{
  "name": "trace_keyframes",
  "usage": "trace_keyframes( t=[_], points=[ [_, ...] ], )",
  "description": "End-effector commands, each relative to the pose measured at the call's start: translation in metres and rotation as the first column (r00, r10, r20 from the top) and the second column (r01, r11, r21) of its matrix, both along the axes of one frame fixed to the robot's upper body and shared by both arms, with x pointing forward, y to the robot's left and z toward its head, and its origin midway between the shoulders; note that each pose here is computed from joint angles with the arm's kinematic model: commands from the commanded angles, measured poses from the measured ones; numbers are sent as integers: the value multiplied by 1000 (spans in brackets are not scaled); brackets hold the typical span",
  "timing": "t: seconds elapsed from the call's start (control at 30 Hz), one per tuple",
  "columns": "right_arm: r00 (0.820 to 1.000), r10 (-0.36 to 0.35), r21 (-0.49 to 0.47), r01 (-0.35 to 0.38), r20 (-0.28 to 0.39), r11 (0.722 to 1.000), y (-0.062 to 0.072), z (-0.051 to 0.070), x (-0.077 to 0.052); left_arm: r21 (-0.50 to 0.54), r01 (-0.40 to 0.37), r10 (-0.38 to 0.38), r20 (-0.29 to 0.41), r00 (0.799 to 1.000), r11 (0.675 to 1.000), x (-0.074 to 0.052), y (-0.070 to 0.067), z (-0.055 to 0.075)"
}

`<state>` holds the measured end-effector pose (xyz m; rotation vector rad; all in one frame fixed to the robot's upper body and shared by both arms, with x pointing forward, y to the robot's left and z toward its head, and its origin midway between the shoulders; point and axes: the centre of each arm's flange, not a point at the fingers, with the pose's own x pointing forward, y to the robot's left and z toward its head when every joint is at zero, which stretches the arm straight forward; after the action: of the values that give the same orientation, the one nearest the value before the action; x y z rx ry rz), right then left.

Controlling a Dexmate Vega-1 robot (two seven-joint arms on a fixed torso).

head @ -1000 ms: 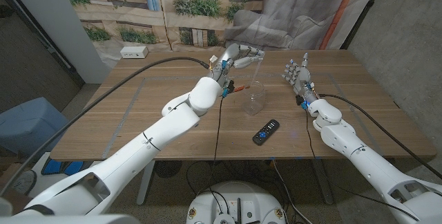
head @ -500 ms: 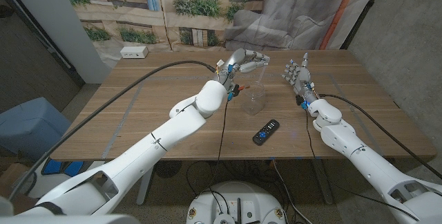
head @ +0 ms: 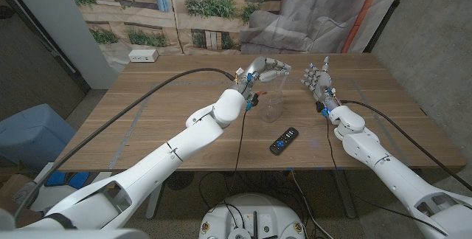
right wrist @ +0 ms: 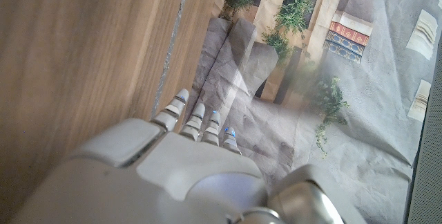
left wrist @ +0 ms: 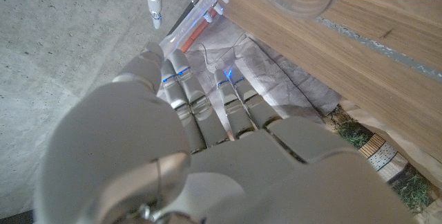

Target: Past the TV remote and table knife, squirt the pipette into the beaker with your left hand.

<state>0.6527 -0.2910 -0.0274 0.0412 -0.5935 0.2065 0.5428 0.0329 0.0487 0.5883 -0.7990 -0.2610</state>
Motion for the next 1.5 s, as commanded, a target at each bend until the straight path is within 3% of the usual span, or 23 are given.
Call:
trace_keyframes(
  t=[0.03, 0.4, 0.87, 1.5],
  points=[
    [1000, 0, 0, 0, 0, 1000, 0, 0, 0, 18, -11, 11, -6, 1000, 1000, 11, 1, -8],
    [1000, 0, 0, 0, 0, 1000, 0, 0, 0, 28, -20, 20, -13, 1000, 999, 19, 1, -13],
    [1000, 0, 0, 0, 0, 1000, 0, 0, 0, 36, -15, 16, -14, 1000, 999, 19, -1, -19],
    [1000, 0, 0, 0, 0, 1000, 0, 0, 0, 15, -49, 49, -11, 999, 999, 18, 24, -22]
  ],
)
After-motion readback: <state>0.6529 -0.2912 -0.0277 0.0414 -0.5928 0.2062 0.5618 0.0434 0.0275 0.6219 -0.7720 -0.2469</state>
